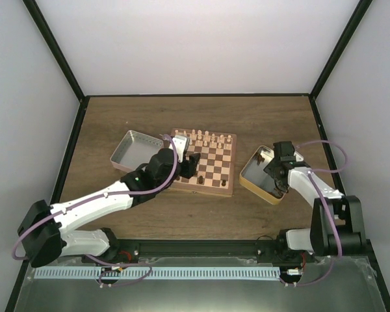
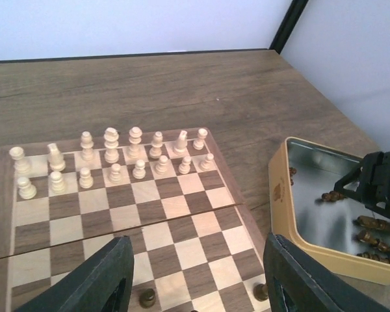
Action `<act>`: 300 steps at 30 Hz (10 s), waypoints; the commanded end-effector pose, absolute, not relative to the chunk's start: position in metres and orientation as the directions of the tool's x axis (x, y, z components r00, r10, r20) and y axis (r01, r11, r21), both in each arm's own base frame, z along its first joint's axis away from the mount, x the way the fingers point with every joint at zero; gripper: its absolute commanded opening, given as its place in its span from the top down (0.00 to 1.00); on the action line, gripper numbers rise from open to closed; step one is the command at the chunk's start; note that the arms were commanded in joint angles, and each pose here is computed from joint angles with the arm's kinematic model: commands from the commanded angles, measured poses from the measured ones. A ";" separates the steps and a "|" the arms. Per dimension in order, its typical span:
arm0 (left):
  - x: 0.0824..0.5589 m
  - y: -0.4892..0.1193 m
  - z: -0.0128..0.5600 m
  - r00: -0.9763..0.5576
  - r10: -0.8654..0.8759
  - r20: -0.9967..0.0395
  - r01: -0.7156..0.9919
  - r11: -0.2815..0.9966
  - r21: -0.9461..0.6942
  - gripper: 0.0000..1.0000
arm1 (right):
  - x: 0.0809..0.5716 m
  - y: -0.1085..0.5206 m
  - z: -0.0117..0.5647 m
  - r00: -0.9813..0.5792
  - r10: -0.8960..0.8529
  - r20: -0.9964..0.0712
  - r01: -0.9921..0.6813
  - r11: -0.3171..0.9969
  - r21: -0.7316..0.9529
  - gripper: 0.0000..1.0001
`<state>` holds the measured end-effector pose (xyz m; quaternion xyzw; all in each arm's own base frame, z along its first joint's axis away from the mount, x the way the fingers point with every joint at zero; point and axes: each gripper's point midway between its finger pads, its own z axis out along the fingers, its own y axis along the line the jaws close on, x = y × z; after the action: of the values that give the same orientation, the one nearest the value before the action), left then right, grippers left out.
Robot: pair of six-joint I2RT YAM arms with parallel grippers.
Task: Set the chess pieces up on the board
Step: Pick up the chess piece from the storage box, then place the chess piece on the chessboard.
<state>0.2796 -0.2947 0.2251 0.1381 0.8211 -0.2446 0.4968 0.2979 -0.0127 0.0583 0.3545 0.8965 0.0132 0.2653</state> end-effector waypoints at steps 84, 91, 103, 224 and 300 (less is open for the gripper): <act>0.253 -0.340 0.285 -0.880 0.009 -0.475 0.466 0.215 -0.859 0.63 | 0.229 0.261 0.270 -0.542 -0.057 -0.839 -0.840 0.076 0.537 0.82; 0.249 -0.343 0.275 -0.898 0.036 -0.439 0.438 0.190 -0.879 0.71 | 0.232 0.261 0.273 -0.539 -0.053 -0.841 -0.842 0.082 0.534 0.82; 0.254 -0.345 0.272 -0.902 0.018 -0.431 0.427 0.182 -0.886 0.96 | 0.236 0.262 0.272 -0.583 -0.051 -0.811 -0.811 0.100 0.576 0.67; 0.305 -0.184 0.292 -0.439 -0.171 -0.882 0.357 0.868 -0.346 0.96 | 0.288 0.202 0.076 -0.978 -0.143 -0.152 -0.178 0.951 0.254 0.77; 0.231 -0.272 0.305 -0.765 0.079 -0.639 0.628 0.313 -0.713 0.70 | 0.231 0.338 0.295 -0.271 -0.232 -0.934 -0.953 0.199 0.228 0.99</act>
<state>0.2427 -0.2719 0.3024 0.1936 0.7738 -0.5398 0.2690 0.2314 0.3357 0.2816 -0.4383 0.6738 0.4451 0.3947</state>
